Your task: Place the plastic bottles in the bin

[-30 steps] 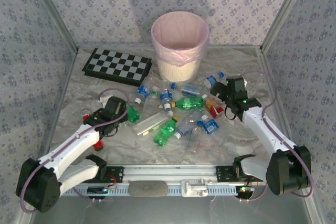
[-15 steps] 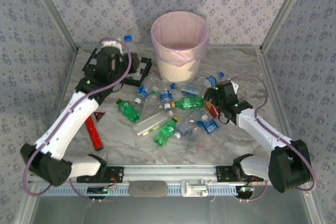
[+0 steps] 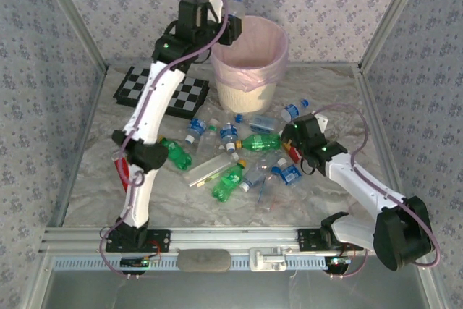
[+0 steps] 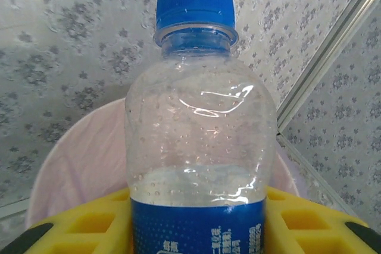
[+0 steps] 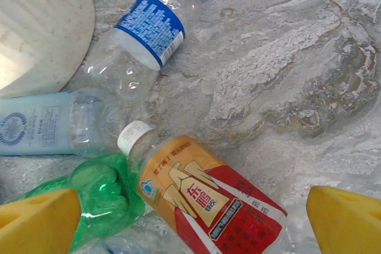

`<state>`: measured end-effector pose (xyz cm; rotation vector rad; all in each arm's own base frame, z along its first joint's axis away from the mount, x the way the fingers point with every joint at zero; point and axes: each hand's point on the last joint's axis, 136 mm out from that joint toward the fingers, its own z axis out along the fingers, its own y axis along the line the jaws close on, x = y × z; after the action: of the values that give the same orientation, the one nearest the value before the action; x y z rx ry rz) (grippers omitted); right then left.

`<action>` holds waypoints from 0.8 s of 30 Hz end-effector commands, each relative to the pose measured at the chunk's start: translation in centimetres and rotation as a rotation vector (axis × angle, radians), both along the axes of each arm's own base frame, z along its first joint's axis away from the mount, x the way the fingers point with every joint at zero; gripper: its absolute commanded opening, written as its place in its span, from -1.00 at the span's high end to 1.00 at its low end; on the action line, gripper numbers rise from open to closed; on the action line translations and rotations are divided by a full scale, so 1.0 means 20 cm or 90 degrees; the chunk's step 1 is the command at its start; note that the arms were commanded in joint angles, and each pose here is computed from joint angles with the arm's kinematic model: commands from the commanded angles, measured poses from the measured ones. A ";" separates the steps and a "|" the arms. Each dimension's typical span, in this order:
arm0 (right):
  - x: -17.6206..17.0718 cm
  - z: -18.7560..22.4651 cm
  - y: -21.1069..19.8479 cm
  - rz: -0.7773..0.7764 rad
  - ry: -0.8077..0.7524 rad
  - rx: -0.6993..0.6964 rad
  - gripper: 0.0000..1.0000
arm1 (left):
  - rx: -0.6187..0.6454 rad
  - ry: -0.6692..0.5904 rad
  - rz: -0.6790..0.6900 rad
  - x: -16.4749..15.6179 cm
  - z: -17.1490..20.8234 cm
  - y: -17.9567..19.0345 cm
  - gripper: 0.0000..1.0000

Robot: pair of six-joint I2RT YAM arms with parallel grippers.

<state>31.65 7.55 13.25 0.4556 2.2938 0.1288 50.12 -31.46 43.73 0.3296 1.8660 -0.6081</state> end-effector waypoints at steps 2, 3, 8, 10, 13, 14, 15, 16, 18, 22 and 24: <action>-0.01 0.06 0.08 0.078 -0.044 0.011 -0.98 | 0.057 0.065 -0.025 0.01 -0.23 -0.04 0.17; -0.01 0.08 0.07 0.077 -0.054 0.016 -0.98 | 0.062 0.070 -0.024 0.03 -0.27 -0.05 0.16; -0.04 0.13 0.08 0.100 -0.075 0.021 -0.98 | 0.068 0.092 -0.022 0.09 -0.41 -0.08 0.14; -0.05 0.14 0.10 0.121 -0.075 0.029 -0.98 | 0.069 0.100 -0.024 0.10 -0.44 -0.10 0.08; -0.06 0.16 0.13 0.146 -0.093 0.043 -0.98 | 0.069 0.110 -0.024 0.12 -0.49 -0.10 -0.11; -0.06 0.17 0.14 0.152 -0.099 0.046 -0.98 | 0.069 0.112 -0.024 0.12 -0.49 -0.11 -0.27; -0.06 0.18 0.14 0.151 -0.104 0.048 -0.98 | 0.068 0.112 -0.024 0.12 -0.49 -0.11 -0.48; -0.06 0.19 0.13 0.148 -0.108 0.048 -0.98 | 0.068 0.111 -0.023 0.12 -0.49 -0.11 -0.68; -0.06 0.20 0.12 0.144 -0.109 0.044 -0.98 | 0.064 0.106 -0.022 0.11 -0.47 -0.10 -1.00; -0.04 0.20 0.09 0.134 -0.093 0.044 -0.98 | 0.052 0.088 -0.022 0.09 -0.37 -0.09 -1.00; -0.04 0.19 0.08 0.128 -0.089 0.049 -0.98 | 0.041 0.078 -0.018 0.06 -0.30 -0.07 -1.00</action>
<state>30.72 9.27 16.62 0.2568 2.1916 0.3369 52.38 -33.13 34.38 0.3770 2.0676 -0.5659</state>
